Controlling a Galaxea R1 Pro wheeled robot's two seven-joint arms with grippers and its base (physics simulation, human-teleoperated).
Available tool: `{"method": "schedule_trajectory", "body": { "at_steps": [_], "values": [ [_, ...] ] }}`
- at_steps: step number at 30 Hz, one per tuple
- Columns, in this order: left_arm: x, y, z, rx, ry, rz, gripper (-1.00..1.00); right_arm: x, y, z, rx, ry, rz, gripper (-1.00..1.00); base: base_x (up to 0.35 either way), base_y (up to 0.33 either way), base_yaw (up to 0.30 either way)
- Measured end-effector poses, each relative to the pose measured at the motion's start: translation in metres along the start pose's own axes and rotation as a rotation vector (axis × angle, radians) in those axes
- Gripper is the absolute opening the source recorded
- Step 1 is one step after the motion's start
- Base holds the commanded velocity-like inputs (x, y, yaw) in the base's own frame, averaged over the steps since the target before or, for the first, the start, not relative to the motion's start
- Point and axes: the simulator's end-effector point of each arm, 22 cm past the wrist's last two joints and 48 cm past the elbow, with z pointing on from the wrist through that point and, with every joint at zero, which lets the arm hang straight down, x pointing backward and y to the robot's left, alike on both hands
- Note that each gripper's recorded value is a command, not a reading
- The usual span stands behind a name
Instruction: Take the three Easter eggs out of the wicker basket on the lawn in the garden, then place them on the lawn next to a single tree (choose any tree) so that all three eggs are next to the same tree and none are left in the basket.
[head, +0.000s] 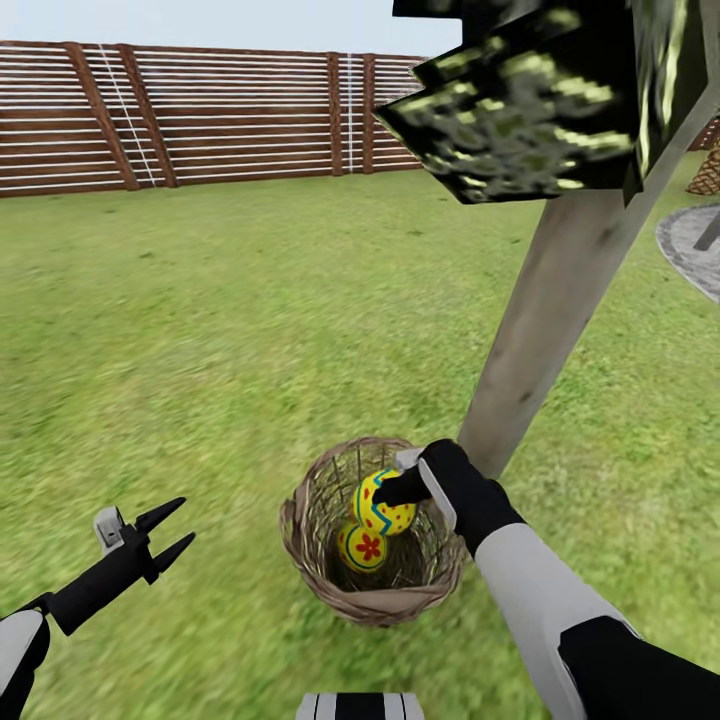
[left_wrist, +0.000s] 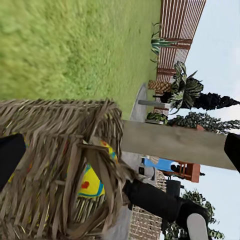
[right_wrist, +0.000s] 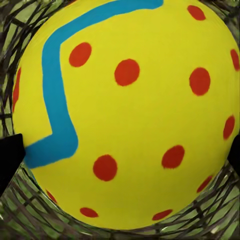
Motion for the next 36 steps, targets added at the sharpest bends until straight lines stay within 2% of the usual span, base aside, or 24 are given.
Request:
{"method": "schedule_trajectory", "body": {
  "at_steps": [2, 5, 12, 17, 21, 28, 34, 36],
  "values": [
    [-0.001, -0.005, 0.0, 0.0, 0.0, 0.0, 1.0, 0.0, 0.003, -0.005, -0.057, 0.004, 0.006, -1.0, 0.0, 0.0, 0.0],
    [-0.001, -0.011, 0.0, -0.001, 0.0, 0.001, 1.0, 0.002, 0.008, -0.017, -0.18, 0.011, 0.019, -1.0, -0.068, 0.0, 0.0],
    [-0.002, -0.027, 0.0, -0.002, 0.002, 0.0, 1.0, -0.001, 0.012, -0.044, -0.324, 0.014, 0.037, -1.0, -0.068, 0.0, 0.0],
    [-0.003, -0.038, -0.001, -0.004, 0.002, 0.0, 1.0, -0.002, 0.019, -0.08, -0.521, 0.008, 0.064, -1.0, 0.0, 0.0, 0.0],
    [-0.004, -0.047, -0.001, -0.004, 0.002, 0.0, 1.0, -0.002, 0.025, -0.118, -0.704, 0.002, 0.087, -1.0, 0.0, 0.0, 0.0],
    [-0.004, -0.062, -0.001, -0.01, 0.004, 0.001, 1.0, -0.009, 0.027, -0.159, -0.837, -0.01, 0.105, -1.0, -0.032, 0.0, 0.0],
    [-0.005, -0.069, -0.001, -0.042, 0.004, 0.001, 1.0, -0.015, 0.029, -0.171, -0.846, -0.013, 0.109, -1.0, -0.179, 0.0, 0.0],
    [-0.005, -0.073, -0.002, -0.042, 0.004, 0.002, 1.0, -0.02, 0.02, -0.18, -0.846, -0.03, 0.123, -1.0, -0.004, 0.0, 0.0]
  ]
}}
